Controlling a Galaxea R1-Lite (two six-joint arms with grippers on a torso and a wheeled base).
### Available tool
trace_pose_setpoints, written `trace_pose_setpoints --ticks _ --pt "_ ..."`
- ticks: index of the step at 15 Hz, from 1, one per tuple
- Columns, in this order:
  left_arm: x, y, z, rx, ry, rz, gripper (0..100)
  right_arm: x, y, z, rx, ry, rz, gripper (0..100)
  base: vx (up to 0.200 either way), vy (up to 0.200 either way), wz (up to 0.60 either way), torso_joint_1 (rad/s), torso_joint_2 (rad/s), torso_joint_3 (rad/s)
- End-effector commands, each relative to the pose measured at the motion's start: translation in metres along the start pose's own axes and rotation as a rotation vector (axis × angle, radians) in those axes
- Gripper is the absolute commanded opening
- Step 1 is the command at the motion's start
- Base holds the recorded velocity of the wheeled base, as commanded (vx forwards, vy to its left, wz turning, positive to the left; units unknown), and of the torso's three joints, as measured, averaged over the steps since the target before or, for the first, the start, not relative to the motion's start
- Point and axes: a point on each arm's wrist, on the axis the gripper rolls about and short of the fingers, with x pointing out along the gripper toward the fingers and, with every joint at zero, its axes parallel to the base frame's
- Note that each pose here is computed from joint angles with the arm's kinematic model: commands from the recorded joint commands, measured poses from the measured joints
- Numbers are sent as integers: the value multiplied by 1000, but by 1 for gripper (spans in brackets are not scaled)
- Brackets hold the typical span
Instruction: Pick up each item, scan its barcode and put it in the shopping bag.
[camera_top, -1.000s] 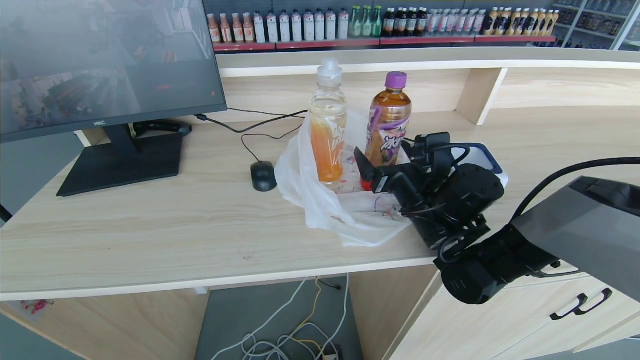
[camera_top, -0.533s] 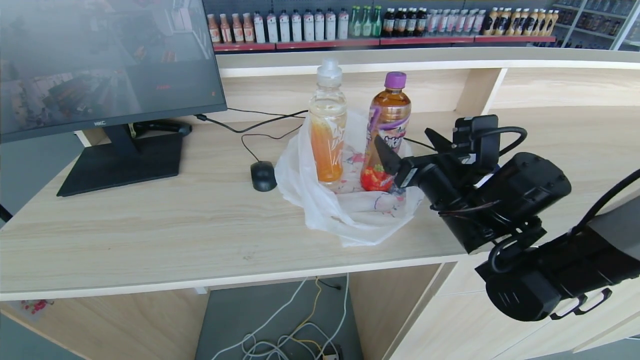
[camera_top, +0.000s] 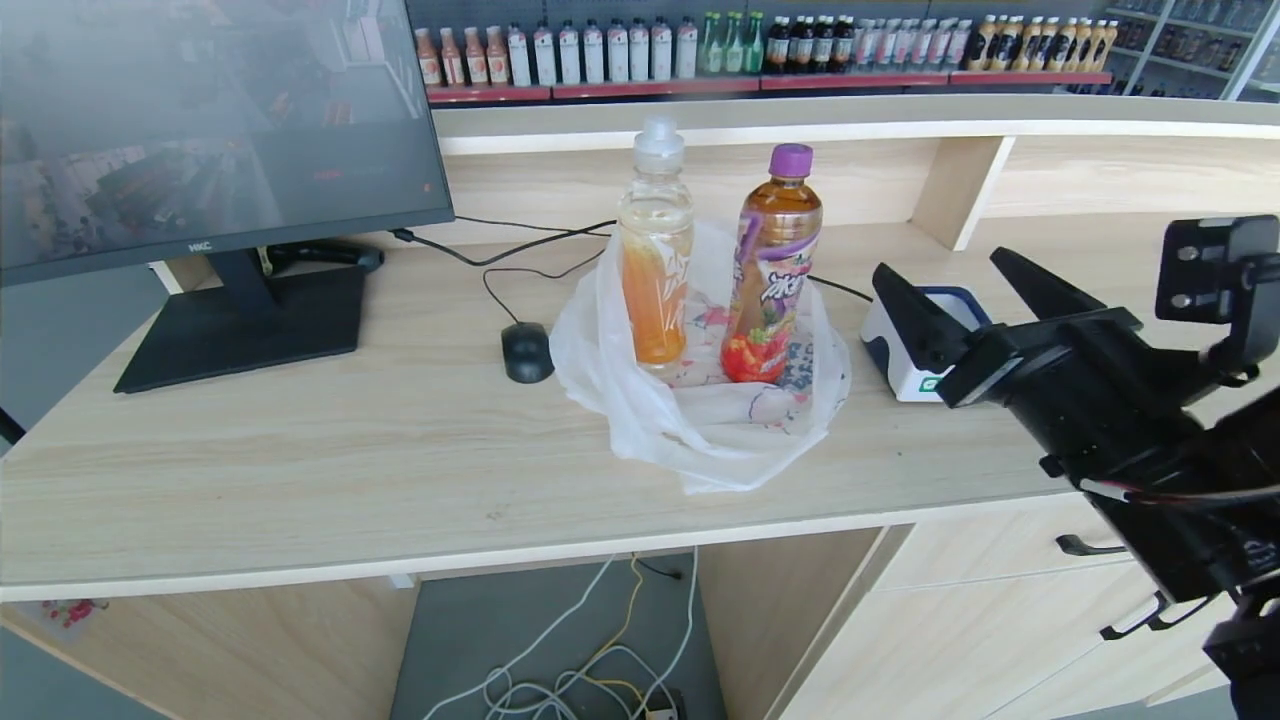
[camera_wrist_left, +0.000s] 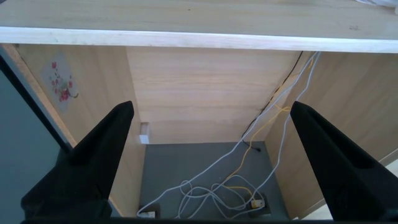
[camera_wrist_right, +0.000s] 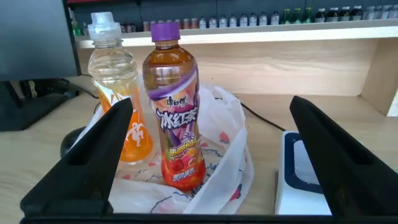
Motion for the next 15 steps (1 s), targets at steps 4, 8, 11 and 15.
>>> trace_pose_setpoints --ticks 4,8,11,15 --pt "0 0 0 0 0 0 100 -101 -25 32 -15 -14 -36 100 0 0 0 0 0 0" --pt "0 0 0 0 1 0 100 -160 -36 38 28 43 -84 100 0 0 0 0 0 0" --pt "0 0 0 0 1 0 100 -222 -43 27 28 230 -66 100 0 0 0 0 0 0" --pt "0 0 0 0 0 0 100 -285 -49 -2 9 350 -31 100 0 0 0 0 0 0"
